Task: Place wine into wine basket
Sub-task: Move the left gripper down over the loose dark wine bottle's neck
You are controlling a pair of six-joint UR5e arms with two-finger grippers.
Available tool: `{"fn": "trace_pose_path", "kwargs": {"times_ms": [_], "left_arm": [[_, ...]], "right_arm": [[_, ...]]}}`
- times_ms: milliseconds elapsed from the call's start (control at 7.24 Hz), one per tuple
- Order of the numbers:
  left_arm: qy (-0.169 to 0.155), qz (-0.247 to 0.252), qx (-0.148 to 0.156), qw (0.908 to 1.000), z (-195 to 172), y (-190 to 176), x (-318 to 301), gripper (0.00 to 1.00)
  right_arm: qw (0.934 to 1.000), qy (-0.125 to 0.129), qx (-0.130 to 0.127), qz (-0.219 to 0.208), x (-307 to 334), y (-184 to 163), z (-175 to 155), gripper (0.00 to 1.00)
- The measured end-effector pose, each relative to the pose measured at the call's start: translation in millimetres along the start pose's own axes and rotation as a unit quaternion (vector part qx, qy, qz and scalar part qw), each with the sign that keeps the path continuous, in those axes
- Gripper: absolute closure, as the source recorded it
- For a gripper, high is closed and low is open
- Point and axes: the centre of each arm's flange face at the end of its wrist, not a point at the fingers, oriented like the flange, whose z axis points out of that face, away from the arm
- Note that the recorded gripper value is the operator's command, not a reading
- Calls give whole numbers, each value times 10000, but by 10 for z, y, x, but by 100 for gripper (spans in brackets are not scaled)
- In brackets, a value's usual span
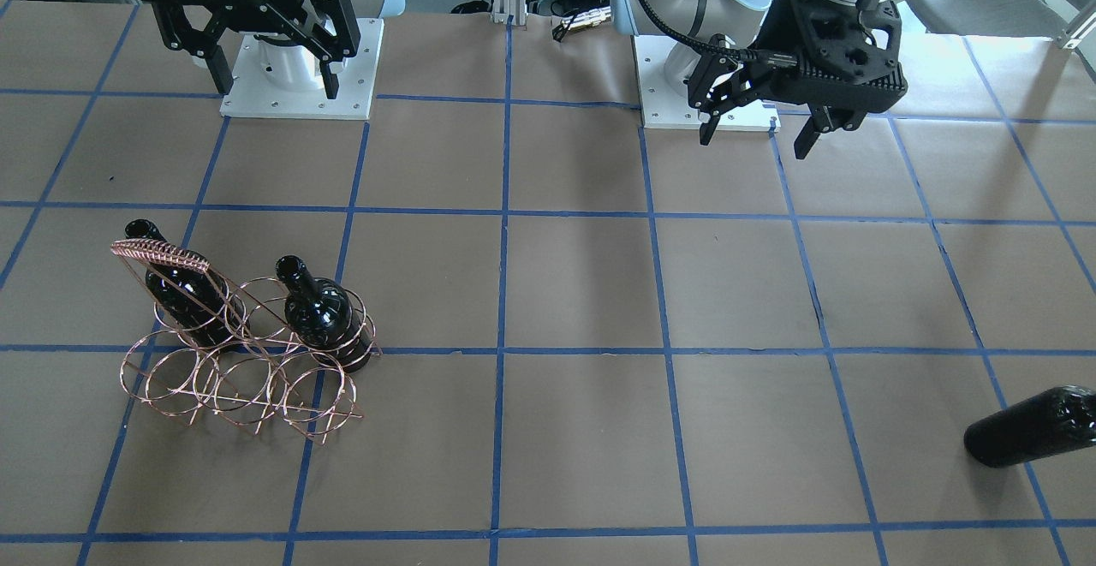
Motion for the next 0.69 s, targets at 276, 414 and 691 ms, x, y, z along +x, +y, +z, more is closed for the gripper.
{"fn": "trace_pose_path", "kwargs": {"times_ms": [276, 414, 691], "left_arm": [[11, -1, -40, 10000, 34, 18, 3, 0], [7, 0, -51, 10000, 45, 22, 1, 0], [-11, -4, -73, 10000, 58, 23, -16, 0]], "right_arm": [[10000, 1, 20, -13, -7, -2, -6, 1], [10000, 1, 33, -23, -7, 1, -15, 1], [10000, 7, 53, -35, 1, 12, -33, 1]]}}
